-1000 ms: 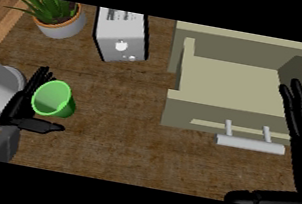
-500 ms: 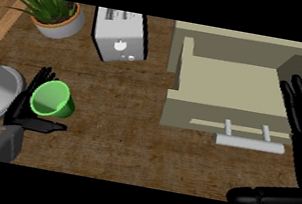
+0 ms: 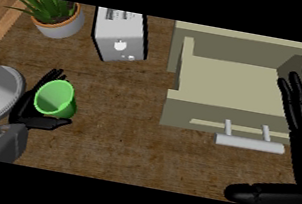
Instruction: Pick up the cup, place it into the drawer and close the drawer
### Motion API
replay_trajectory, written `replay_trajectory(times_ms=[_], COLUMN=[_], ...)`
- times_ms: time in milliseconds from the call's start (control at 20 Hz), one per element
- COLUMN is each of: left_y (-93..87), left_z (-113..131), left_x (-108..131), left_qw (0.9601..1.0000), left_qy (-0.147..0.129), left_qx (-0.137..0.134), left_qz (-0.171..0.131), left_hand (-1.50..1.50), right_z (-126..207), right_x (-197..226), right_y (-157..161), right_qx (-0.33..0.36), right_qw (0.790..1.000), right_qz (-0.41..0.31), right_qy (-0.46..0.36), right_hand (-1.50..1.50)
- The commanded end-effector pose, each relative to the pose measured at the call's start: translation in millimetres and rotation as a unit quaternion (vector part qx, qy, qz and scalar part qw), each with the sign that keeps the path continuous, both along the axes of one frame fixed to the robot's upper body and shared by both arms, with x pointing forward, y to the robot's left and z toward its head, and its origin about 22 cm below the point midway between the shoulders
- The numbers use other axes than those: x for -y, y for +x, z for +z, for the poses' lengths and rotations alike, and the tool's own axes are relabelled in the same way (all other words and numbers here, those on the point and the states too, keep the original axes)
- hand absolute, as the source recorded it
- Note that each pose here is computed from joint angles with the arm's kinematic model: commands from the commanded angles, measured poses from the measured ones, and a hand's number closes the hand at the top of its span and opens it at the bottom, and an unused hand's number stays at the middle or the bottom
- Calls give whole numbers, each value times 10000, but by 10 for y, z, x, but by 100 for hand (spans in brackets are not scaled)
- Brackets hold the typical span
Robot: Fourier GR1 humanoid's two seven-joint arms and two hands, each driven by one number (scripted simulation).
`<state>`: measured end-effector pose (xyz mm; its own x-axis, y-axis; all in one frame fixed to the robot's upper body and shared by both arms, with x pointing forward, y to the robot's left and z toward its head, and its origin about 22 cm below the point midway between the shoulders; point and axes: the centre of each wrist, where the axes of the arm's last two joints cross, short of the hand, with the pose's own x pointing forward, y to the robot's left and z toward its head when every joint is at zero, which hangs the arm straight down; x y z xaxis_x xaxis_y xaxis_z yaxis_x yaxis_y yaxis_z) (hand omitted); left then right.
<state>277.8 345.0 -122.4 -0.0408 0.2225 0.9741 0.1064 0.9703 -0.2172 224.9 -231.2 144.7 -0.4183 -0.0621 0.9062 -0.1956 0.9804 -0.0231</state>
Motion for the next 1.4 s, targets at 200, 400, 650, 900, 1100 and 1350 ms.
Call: replay_trajectory(times_ms=[200,400,650,900,1100,1350], left_y=[-19,124,103,-148,-10,151], left_z=[-31,46,57,-203,-53,363], left_x=[93,203,160,556,639,776], left_qw=[9919,9914,9868,9791,9752,9745], left_qy=[-812,-561,-427,-168,-537,-390], left_qx=[905,1150,1533,1568,1881,2177], left_qz=[-374,-268,296,1285,1039,388], left_hand=[150,150,150,150,150,150], right_z=[79,-27,0,-109,61,77], right_x=[60,153,77,117,51,109], right_y=[-49,18,-117,-101,-116,-44], right_qx=[13,14,27,-1,-43,-92], right_qw=[9999,9999,9999,9998,9999,9997], right_qz=[-101,-12,-82,-178,-167,-208], right_qy=[19,-99,81,-89,-4,-93], right_hand=[-150,-150,-150,-150,-150,-150])
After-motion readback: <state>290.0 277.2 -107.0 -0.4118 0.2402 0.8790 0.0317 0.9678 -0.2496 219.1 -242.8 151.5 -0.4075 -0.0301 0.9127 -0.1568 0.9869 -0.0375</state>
